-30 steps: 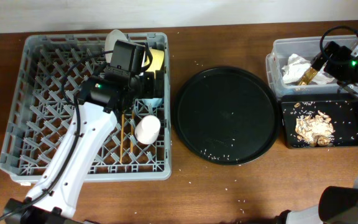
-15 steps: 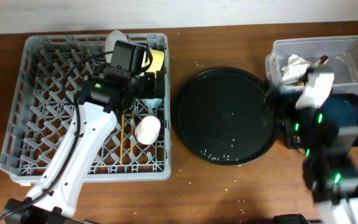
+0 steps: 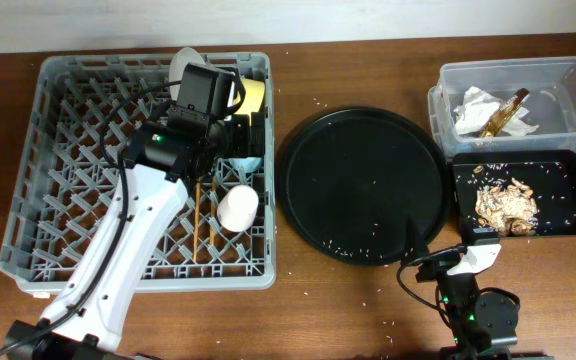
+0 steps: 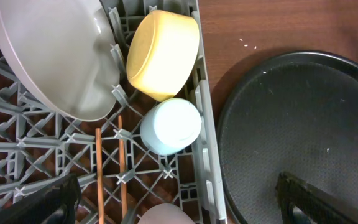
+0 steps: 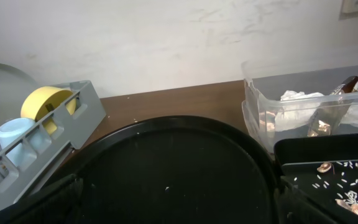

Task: Sort waste into correct bins and load items into the dishwasher rack

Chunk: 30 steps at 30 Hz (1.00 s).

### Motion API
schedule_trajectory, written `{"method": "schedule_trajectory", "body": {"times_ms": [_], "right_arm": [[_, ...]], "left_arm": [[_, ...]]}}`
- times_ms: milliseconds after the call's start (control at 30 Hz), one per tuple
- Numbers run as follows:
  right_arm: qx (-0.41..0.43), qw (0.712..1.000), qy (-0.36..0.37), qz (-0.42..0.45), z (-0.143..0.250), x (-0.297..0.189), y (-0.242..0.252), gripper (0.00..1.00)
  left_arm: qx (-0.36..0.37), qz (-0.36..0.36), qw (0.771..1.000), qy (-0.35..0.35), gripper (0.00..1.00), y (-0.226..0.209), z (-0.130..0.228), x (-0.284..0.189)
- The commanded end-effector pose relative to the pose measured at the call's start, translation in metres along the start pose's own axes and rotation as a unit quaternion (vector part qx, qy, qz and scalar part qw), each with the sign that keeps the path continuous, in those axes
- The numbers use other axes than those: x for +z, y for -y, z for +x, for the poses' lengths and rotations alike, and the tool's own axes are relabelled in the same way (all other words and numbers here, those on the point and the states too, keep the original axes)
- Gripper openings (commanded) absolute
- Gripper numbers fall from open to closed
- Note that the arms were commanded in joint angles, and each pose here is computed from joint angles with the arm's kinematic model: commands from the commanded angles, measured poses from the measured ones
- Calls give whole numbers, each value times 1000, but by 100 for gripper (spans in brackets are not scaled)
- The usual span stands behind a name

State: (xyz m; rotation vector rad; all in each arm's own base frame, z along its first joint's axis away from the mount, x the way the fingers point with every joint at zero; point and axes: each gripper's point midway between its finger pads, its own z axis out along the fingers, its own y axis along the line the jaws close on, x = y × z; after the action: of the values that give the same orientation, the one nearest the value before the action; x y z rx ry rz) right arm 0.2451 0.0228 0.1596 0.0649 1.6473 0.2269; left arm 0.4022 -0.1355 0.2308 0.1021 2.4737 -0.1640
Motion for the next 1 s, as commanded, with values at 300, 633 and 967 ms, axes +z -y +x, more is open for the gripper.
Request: {"method": "schedule_trajectory", "body": {"times_ms": [300,633,967], "right_arm": [[3,1000,1,-8,2,0,-3,98],[4,1000,1,-8,2,0,-3,98],[4,1000,1,-8,2,0,-3,98]], "left_arm": [[0,-6,1000,2,99,-5,-1,-6],[37,-56,940,335,99,-121,109,-74],[35,-102,911,399,99,-133,174,-58]]}}
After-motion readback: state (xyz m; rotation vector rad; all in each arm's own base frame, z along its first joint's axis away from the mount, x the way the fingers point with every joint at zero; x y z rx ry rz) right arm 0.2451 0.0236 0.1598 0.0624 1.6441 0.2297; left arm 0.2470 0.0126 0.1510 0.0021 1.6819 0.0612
